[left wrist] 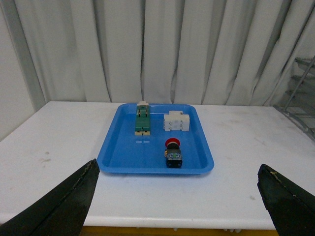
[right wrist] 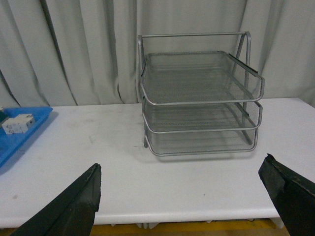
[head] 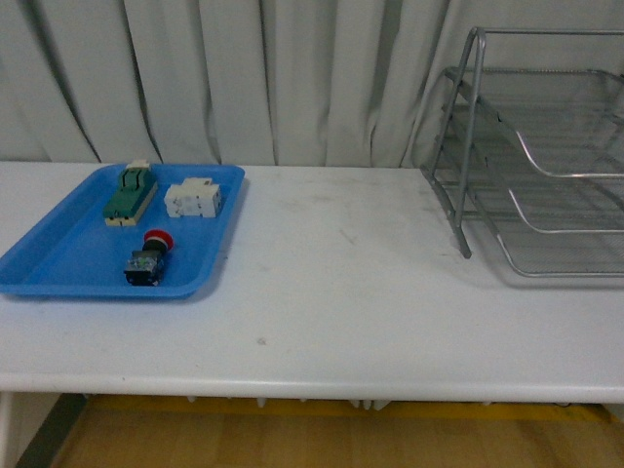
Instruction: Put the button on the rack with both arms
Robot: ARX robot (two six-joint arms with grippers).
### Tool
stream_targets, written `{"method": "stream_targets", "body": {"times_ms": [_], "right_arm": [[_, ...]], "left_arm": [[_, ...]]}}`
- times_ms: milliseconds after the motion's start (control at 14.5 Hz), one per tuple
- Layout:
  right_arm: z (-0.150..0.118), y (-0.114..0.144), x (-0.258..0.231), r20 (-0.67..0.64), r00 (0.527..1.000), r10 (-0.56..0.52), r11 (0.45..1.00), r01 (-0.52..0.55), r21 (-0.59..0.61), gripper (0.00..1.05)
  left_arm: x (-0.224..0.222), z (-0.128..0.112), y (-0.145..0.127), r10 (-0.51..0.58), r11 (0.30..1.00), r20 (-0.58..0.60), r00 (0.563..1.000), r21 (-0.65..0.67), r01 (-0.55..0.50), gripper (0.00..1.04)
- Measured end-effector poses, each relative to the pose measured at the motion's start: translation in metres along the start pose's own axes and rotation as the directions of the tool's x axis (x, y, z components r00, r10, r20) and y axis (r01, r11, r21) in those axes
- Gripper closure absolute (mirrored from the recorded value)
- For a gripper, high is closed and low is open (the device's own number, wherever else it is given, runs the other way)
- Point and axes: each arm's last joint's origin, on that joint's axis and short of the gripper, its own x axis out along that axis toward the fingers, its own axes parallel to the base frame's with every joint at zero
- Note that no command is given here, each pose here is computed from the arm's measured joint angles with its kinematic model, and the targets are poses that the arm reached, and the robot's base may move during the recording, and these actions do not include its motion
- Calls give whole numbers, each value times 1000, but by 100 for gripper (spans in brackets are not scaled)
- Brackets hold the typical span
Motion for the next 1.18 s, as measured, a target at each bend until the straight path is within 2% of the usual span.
{"method": "stream_targets", "body": {"times_ms": [553,622,691,829,1037,1106,1175], "right_arm": [[0,0,0,0,1000,0,1000,0,0,6],[2,0,1,15,999,50,998,-51,26,6],[7,-4,7,46,984,173,980,-177,93,6],[13,-9,26,69,946,317,931,-324,168,6],[66,-54,103,212,965,153,962,-194,190,6],[74,-79,144,180,981,77,954,-125,273,6],[69,-103,177,109,994,7,927,-48,373,6]], "left_arm": [[0,0,0,0,1000,0,1000,0,0,7],[0,0,0,0,1000,0,1000,0,0,7],[0,0,0,-2,1000,0,1000,0,2,7],[0,0,0,0,1000,0,1000,0,0,7],[0,0,0,0,1000,0,1000,0,0,7],[0,0,0,0,1000,0,1000,0,0,7],[0,0,0,0,1000,0,1000,0,0,7]]}}
